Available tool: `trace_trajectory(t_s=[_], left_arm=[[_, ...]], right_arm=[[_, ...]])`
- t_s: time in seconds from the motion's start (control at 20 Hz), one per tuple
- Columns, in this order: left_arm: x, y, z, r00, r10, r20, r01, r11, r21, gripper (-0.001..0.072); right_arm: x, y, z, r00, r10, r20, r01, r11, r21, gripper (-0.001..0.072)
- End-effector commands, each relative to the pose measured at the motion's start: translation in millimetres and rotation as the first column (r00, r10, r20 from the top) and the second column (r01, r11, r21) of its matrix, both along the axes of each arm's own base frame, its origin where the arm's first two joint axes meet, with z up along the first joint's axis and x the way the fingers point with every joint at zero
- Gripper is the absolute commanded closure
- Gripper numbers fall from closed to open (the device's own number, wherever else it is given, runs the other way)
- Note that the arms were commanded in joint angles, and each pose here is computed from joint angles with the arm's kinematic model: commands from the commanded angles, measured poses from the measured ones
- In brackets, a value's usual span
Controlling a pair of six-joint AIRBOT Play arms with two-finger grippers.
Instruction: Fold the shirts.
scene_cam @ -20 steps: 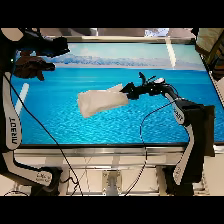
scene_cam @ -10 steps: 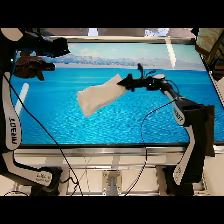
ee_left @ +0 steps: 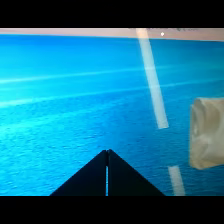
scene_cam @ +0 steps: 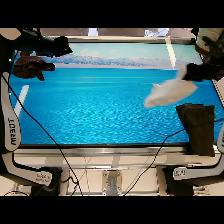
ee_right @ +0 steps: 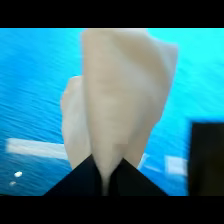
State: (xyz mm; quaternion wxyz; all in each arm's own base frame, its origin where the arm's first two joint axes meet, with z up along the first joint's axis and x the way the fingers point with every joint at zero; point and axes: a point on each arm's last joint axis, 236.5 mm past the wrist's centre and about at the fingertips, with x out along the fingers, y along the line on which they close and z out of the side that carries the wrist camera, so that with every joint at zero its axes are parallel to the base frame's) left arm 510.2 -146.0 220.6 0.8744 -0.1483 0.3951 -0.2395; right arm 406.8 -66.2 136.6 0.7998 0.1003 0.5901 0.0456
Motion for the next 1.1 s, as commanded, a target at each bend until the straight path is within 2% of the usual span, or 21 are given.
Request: trace_trajectory(t_s=[0.0,0.15,0.3,0.35,0.4,0.45,0.6,0.7,0.85,0.9,0.95,1.0,1.05], left_arm=[[-9,-20,13,0.998,-0.064,0.011,0.064,0.995,-0.081,0.0692],[-13,-26,17,0.996,-0.089,0.012,0.09,0.991,-0.103,0.0692],[-15,-28,18,0.994,-0.106,0.018,0.107,0.989,-0.105,0.0692],[-15,-28,17,0.994,-0.11,0.017,0.111,0.989,-0.102,0.0692],[-16,-28,16,0.994,-0.112,0.013,0.113,0.988,-0.101,0.0692],[-17,-29,16,0.993,-0.118,0.013,0.118,0.988,-0.097,0.0692],[-20,-29,14,0.991,-0.134,0.009,0.135,0.987,-0.086,0.0691],[-21,-29,13,0.99,-0.138,0.005,0.138,0.987,-0.086,0.0692],[-24,-36,18,0.988,-0.154,0.006,0.154,0.981,-0.118,0.0692],[-26,-39,21,0.986,-0.164,0.008,0.163,0.977,-0.14,0.0692],[-27,-43,25,0.985,-0.173,0.011,0.173,0.972,-0.16,0.0691],[-28,-45,27,0.984,-0.177,0.014,0.177,0.969,-0.172,0.0691],[-29,-46,28,0.983,-0.182,0.012,0.181,0.967,-0.178,0.0692]], right_arm=[[-101,-65,22,0.964,-0.232,-0.128,0.201,0.956,-0.215,0.0691],[-166,-90,1,0.906,-0.359,-0.223,0.284,0.908,-0.307,0.0691],[-223,-87,-54,0.819,-0.413,-0.398,0.322,0.905,-0.277,0.0671],[-239,-82,-74,0.783,-0.41,-0.468,0.322,0.91,-0.26,0.0556],[-251,-78,-92,0.755,-0.402,-0.518,0.317,0.915,-0.248,0.039],[-265,-81,-106,0.725,-0.408,-0.555,0.307,0.913,-0.27,0.0325],[-294,-111,-113,0.661,-0.475,-0.581,0.251,0.87,-0.425,0.0326],[-267,-133,-98,0.753,-0.508,-0.419,0.29,0.827,-0.481,0.0327],[-206,-161,-33,0.858,-0.514,-0.027,0.432,0.748,-0.503,0.0326],[-178,-157,-10,0.87,-0.479,0.116,0.477,0.758,-0.444,0.0325],[-142,-138,14,0.861,-0.435,0.262,0.503,0.802,-0.322,0.0325],[-104,-106,35,0.843,-0.374,0.387,0.461,0.873,-0.161,0.0326],[-67,-60,62,0.813,-0.287,0.507,0.326,0.945,0.012,0.0326]])
